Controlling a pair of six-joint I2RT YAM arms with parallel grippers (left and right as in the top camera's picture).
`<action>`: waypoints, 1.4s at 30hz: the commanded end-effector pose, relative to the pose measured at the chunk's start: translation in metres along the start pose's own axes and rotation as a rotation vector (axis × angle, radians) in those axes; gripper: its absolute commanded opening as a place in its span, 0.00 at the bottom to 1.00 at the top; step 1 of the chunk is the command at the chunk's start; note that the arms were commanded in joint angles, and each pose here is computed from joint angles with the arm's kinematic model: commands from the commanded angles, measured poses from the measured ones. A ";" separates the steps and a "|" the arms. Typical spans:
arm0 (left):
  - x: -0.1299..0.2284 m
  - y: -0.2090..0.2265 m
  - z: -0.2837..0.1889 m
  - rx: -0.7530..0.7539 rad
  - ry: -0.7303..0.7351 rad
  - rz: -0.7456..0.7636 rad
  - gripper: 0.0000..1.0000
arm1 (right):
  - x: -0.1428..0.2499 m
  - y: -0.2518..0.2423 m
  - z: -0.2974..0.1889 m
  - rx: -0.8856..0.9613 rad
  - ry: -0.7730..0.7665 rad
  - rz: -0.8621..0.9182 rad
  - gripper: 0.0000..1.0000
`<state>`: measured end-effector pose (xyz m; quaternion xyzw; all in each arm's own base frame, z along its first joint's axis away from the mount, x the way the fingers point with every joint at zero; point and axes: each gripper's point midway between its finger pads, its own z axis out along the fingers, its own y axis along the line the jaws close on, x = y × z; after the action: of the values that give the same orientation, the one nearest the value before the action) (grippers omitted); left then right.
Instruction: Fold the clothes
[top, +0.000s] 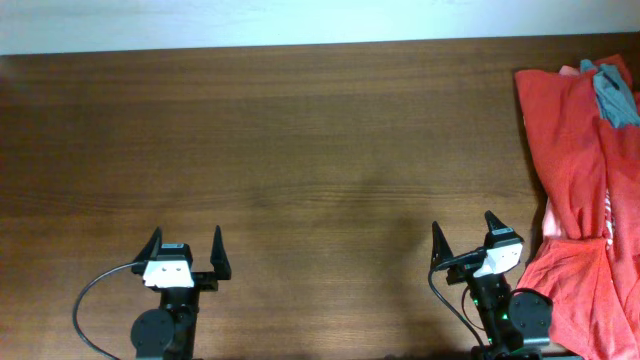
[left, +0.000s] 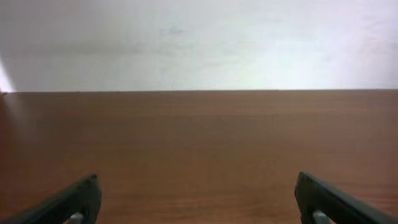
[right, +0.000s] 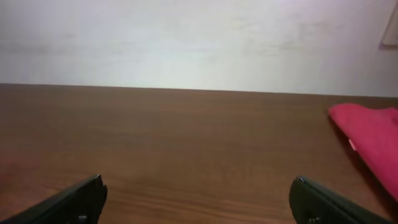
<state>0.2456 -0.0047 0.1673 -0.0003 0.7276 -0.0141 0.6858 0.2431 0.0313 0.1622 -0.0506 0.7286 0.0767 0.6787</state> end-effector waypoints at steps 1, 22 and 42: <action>-0.033 -0.006 -0.005 0.033 -0.041 -0.040 0.99 | -0.026 -0.001 -0.007 0.016 -0.026 0.011 0.98; -0.054 -0.006 0.038 0.009 0.591 -0.053 0.99 | -0.042 -0.043 -0.015 0.291 0.715 0.076 0.99; -0.047 -0.013 0.049 0.045 0.646 -0.068 0.99 | 0.108 -0.157 -0.060 0.926 1.277 0.605 0.97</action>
<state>0.2939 -0.0173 0.2021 -0.0004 0.9112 -0.0464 0.4093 0.2123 -0.1121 0.0639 0.3719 0.9238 -0.0584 0.0703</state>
